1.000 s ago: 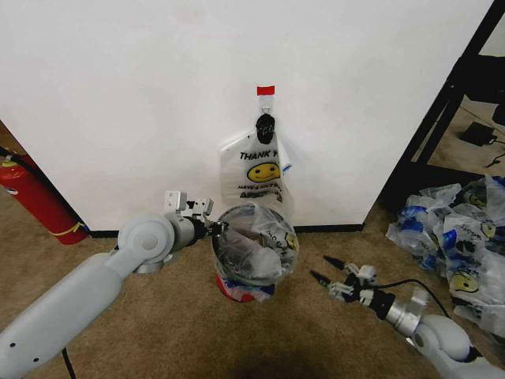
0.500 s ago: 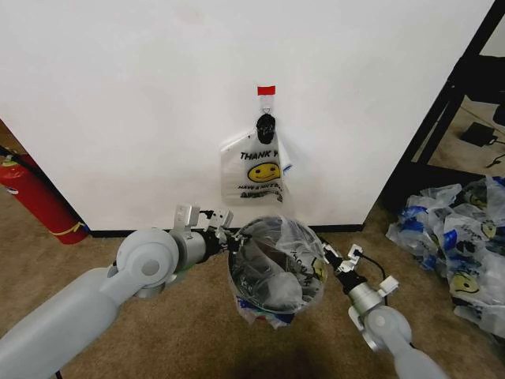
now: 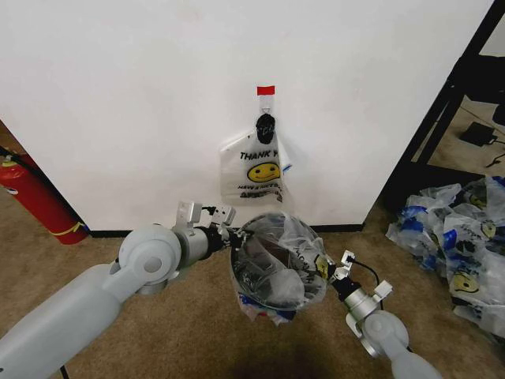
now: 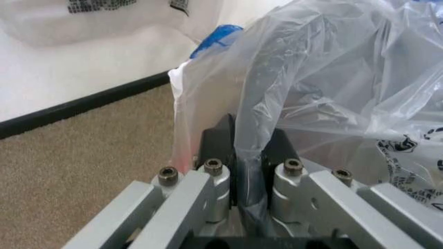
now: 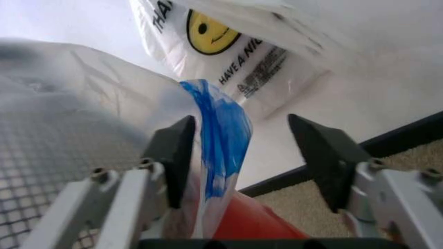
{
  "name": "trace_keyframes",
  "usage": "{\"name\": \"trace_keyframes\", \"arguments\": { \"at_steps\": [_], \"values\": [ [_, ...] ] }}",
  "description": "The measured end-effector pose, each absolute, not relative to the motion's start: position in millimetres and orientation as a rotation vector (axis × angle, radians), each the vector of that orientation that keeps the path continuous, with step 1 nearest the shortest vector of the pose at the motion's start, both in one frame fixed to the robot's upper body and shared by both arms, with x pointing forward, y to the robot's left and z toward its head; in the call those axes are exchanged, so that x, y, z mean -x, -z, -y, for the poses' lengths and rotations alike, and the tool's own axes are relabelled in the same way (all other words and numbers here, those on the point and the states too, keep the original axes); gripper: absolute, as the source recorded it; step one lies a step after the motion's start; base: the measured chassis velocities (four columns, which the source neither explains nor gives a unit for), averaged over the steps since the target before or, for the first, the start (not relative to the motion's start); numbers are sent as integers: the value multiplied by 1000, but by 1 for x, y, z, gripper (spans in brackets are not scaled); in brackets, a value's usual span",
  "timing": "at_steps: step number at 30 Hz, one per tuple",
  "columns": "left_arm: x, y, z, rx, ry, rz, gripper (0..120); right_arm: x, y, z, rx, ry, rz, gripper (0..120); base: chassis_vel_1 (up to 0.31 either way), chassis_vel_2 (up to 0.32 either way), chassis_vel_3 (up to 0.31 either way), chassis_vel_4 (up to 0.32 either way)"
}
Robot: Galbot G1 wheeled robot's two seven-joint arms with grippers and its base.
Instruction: Pick up the garbage bag from the wall and place it over the trash bin.
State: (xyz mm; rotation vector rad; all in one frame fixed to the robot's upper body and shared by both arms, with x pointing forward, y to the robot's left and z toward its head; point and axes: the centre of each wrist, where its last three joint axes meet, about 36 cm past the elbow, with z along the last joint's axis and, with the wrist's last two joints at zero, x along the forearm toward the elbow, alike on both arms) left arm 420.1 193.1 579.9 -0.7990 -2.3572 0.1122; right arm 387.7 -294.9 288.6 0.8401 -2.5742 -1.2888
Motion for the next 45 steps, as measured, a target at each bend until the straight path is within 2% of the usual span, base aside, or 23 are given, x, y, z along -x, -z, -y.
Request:
{"name": "trace_keyframes", "arguments": {
  "at_steps": [1, 7, 9, 13, 32, 37, 39, 41, 42, 43, 45],
  "values": [
    [-420, -580, -193, 799, -112, 2357, 4, -388, -289, 295, -840, 1289, 2574, 48, 0, 0, 0, 0],
    [-419, -581, -194, 800, -106, 2359, 4, -391, -286, 291, -866, 1253, 2580, 22, 0, 0, 0, 0],
    [-419, -581, -194, 801, -106, 2359, 4, -392, -286, 290, -869, 1250, 2581, 19, 0, 0, 0, 0],
    [-419, -580, -193, 799, -106, 2356, 4, -397, -285, 290, -870, 1236, 2590, 2, 0, 0, 0, 0],
    [-419, -575, -185, 819, -112, 2341, 4, -430, -270, 290, -756, 1043, 2661, 0, 0, 0, 0, 0],
    [-438, -563, -190, 729, -115, 2349, 4, -424, -274, 304, -772, 912, 2715, 20, 0, 0, 0, 0],
    [-441, -561, -191, 713, -119, 2349, 4, -423, -276, 308, -771, 900, 2725, 23, 0, 0, 0, 0],
    [-445, -556, -192, 682, -120, 2350, 4, -421, -282, 315, -776, 879, 2743, 33, 0, 0, 0, 0],
    [-446, -555, -192, 679, -120, 2350, 4, -421, -283, 315, -776, 877, 2744, 33, 0, 0, 0, 0],
    [-450, -550, -192, 644, -111, 2357, 4, -419, -291, 323, -774, 843, 2769, 41, 0, 0, 0, 0],
    [-455, -545, -192, 576, -82, 2378, 4, -412, -304, 327, -754, 801, 2798, 50, 0, 0, 0, 0]
  ]
}}
